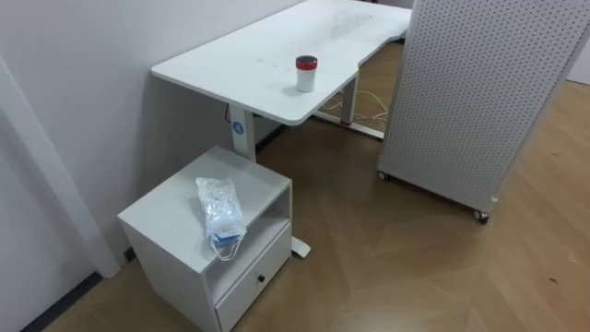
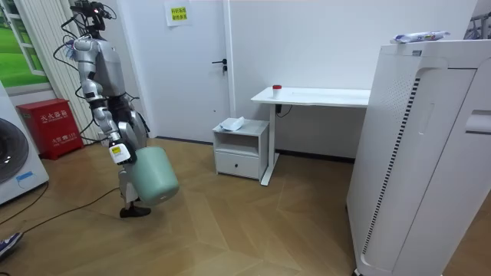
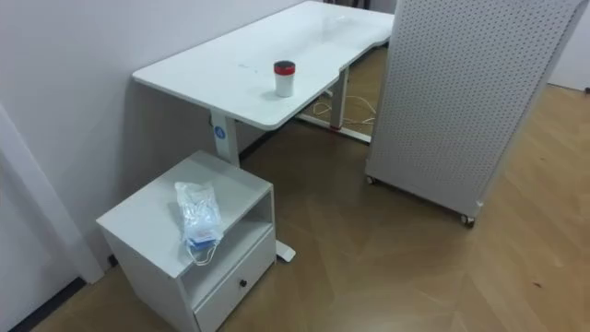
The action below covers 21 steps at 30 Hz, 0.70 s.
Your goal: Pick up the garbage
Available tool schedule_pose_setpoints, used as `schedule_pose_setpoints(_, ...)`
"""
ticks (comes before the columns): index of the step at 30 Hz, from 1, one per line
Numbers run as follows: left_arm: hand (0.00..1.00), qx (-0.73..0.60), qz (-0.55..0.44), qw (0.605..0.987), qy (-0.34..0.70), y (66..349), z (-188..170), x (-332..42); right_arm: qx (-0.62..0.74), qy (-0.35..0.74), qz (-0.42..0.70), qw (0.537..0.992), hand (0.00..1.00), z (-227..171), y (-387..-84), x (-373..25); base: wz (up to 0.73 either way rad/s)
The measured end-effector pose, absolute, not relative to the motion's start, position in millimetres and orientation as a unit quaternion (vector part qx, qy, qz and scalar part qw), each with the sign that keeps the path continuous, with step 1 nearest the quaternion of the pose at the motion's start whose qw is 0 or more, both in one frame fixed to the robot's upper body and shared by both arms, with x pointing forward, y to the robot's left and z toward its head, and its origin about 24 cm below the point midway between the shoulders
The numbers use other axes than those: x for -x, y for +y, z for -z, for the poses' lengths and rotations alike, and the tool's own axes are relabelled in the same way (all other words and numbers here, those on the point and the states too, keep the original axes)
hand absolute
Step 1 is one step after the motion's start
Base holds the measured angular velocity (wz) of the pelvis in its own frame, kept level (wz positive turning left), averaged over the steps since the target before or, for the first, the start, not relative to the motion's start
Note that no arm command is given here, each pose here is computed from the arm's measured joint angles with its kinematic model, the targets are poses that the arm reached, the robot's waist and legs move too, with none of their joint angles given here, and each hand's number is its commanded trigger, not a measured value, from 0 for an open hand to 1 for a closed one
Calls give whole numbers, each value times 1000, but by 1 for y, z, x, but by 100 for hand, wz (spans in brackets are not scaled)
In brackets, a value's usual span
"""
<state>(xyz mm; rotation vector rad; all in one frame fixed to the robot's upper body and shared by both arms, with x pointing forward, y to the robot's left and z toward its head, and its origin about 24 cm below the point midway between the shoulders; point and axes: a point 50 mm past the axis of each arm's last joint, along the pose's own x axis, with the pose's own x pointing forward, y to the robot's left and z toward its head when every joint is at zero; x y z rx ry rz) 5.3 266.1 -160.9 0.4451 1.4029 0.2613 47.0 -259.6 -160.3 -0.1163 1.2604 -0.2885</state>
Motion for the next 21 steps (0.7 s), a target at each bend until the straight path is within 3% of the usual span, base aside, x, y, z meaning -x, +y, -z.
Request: schedule_pose_setpoints(21, 0, -215, -113, 742, 625, 266, 160, -20, 57, 589, 140, 794, 100, 160, -262, -39, -4)
